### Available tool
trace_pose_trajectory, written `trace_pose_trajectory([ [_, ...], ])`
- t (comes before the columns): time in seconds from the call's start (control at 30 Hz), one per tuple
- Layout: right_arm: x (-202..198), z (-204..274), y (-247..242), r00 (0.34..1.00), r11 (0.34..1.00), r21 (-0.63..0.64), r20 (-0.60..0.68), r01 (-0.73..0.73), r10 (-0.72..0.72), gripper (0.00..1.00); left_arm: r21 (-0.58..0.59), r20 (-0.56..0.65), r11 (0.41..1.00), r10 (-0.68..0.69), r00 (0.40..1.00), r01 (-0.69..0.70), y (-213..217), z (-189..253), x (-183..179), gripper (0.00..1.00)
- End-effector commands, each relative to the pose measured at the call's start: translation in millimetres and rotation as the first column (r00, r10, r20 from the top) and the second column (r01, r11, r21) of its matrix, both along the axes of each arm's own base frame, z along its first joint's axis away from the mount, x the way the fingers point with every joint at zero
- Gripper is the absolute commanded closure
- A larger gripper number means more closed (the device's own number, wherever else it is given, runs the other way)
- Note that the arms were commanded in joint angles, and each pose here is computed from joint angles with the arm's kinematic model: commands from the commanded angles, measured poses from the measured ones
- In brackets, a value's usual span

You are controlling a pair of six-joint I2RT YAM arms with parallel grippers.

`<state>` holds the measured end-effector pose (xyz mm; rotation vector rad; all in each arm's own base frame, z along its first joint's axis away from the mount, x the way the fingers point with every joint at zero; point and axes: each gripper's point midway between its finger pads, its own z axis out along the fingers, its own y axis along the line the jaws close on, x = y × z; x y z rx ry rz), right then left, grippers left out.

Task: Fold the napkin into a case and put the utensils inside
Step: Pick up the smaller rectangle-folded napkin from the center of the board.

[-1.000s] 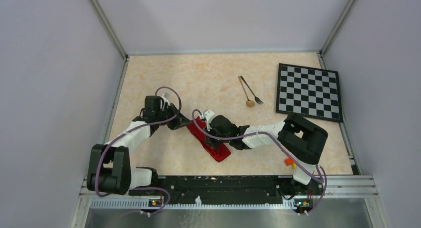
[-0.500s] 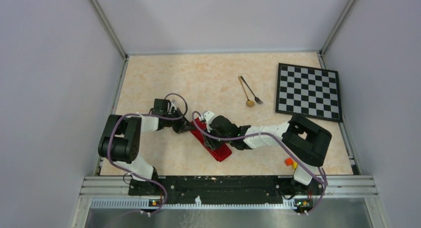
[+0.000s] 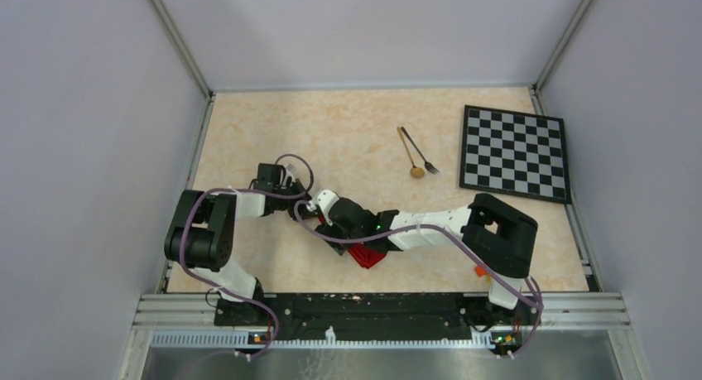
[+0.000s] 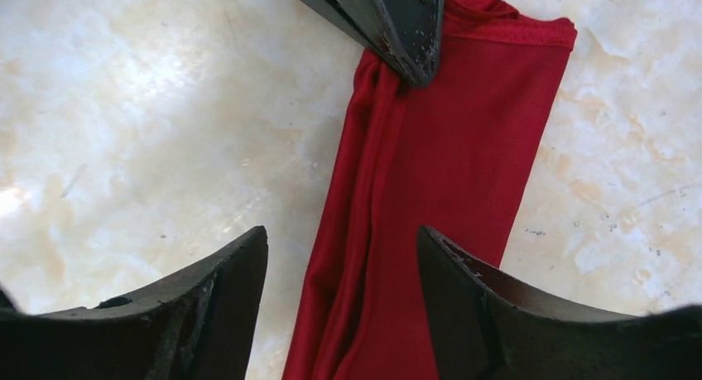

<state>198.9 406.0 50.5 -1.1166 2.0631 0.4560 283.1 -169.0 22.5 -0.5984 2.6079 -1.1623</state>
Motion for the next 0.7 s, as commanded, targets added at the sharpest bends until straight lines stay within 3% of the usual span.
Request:
trace_pose_trajectory([
  [0.0,8.9,-10.8,-4.6,0.996,0.994,-0.099,0.086,0.044,-0.035,0.37,0.123,-0.001,0.992,0.031,1.000,-0.031,16.1,-21.4,4.2,1.00],
  [0.23,8.6,-33.4,-17.0,0.989,0.978,-0.178,0.115,0.109,-0.089,0.52,0.124,-0.004,0.992,0.028,1.000,-0.027,16.1,-16.8,4.1,1.00],
  [0.33,14.7,-37.4,-24.8,0.976,0.962,-0.199,0.141,0.190,-0.163,0.75,0.125,0.033,0.992,0.018,0.999,-0.022,15.7,-4.9,10.4,0.99],
  [0.43,17.7,-33.2,-25.2,0.966,0.956,-0.171,0.141,0.238,-0.215,1.00,0.145,0.091,0.989,-0.004,0.996,-0.009,17.3,18.2,19.2,0.91],
  [0.67,5.3,3.0,1.3,0.973,0.973,-0.005,0.010,0.232,-0.232,1.00,0.238,0.328,0.971,-0.062,0.943,-0.019,34.4,123.1,41.8,0.57],
])
